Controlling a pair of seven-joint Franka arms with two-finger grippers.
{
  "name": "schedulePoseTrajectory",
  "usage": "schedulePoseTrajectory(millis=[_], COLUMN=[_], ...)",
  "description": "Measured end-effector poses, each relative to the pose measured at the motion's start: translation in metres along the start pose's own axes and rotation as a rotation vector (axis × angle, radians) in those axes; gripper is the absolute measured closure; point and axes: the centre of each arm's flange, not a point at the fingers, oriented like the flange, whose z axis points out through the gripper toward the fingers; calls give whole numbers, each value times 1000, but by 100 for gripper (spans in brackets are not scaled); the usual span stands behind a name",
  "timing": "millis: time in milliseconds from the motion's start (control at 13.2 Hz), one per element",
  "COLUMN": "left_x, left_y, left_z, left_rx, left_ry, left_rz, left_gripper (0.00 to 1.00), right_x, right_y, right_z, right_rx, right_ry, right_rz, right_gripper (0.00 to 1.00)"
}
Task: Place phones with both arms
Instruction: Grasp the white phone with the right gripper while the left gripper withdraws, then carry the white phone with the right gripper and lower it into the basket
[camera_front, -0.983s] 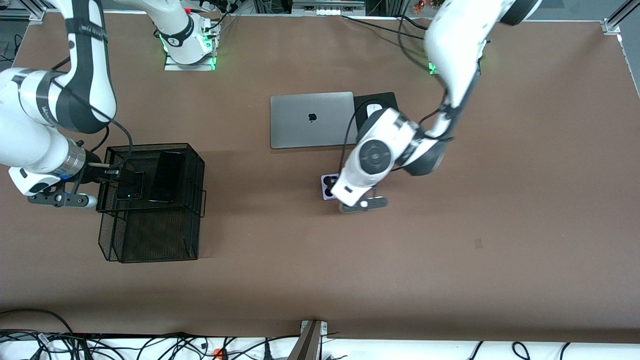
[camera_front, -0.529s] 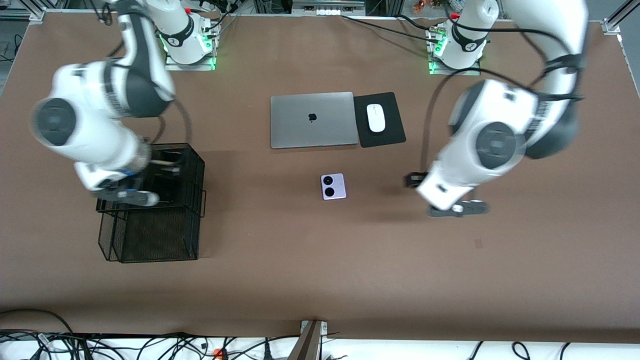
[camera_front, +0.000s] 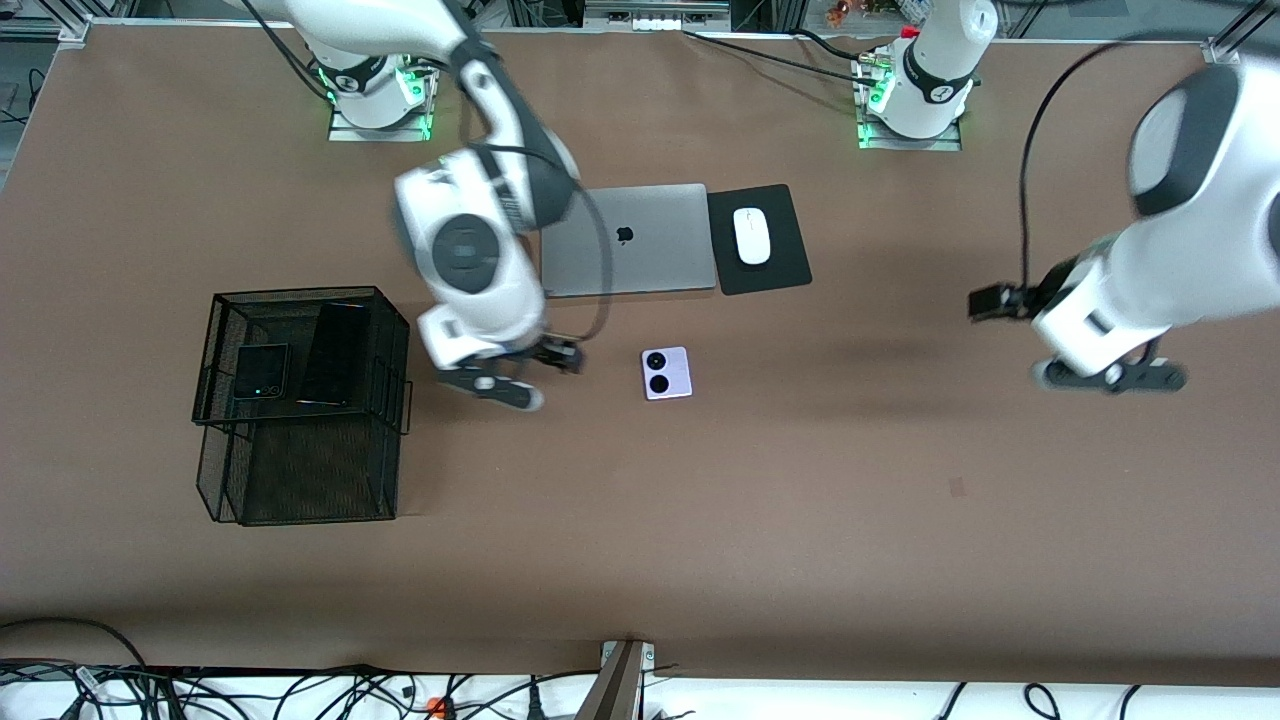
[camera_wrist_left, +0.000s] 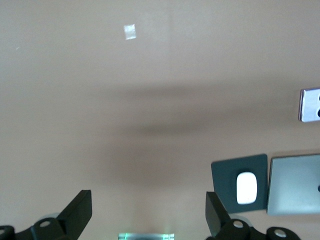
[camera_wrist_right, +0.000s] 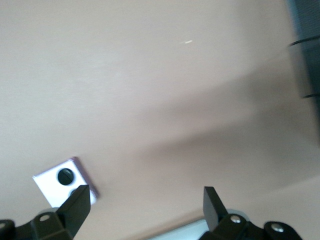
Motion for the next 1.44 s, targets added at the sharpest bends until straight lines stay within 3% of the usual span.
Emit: schedulePoseTrajectory(millis=[227,378,529,756,983,1437], left_x=[-28,-44,-66,-79,-78,-76], left_y=[-41,-50,-48,-68,-65,-61], left_z=[-27,-31,-29,-26,-23,-21], left_rx=[-18,-21,-15,-20,-20,-18], left_ry=[64,180,242,252,251,246], left_rz=[-62,-84,-86,-111,-106,-100], left_gripper=[0,0,0,0,0,0], right_x=[-50,-73,-87,-88,-87,-92], right_y=[-55,-81,-96,-102,-100,-102], right_z=[39,50,56,75,114,145], right_rx=[29,61,86,104,79,96], right_ry=[55,83,108,133,132,141], right_rz=[-49,-102,-205,-309,-321,-307], right_gripper=[0,0,0,0,0,0])
